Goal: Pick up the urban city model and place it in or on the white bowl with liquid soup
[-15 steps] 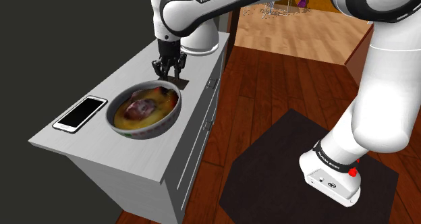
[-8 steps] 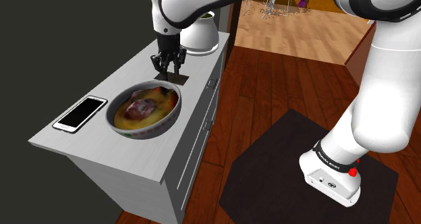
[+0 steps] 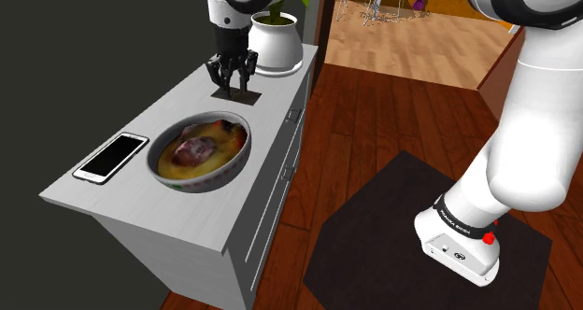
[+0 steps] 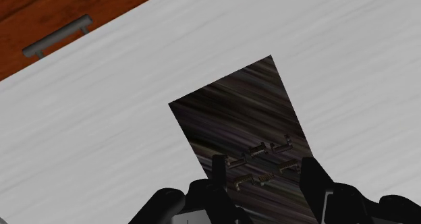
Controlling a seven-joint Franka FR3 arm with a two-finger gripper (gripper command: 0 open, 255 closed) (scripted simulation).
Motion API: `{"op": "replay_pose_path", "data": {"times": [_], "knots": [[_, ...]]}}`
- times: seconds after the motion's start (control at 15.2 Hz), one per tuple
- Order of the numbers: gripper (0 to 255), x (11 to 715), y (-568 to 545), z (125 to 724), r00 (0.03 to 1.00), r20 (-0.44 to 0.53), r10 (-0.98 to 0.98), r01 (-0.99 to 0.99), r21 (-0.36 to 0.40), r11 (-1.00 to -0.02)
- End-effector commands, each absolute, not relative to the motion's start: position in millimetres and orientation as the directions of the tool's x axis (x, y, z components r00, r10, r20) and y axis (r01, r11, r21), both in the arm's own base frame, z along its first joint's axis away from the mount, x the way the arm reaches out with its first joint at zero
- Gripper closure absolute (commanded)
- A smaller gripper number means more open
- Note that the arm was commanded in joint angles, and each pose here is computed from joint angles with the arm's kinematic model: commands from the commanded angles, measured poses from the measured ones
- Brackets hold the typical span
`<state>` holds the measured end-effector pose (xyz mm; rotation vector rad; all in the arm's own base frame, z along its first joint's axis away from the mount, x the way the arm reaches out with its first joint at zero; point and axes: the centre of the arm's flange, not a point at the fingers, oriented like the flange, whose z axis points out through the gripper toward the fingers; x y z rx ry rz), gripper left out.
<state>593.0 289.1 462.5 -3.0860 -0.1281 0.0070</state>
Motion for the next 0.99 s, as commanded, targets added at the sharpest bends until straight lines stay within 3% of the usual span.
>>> {"op": "replay_pose_path", "data": {"times": [0.0, 0.92], "knots": [[255, 593.0, 288.9, 472.8, 0.997, -0.003, 0.083, 0.083, -0.053, -0.995], [255, 593.0, 288.9, 546.7, 0.997, -0.003, 0.083, 0.083, -0.053, -0.995]]}}
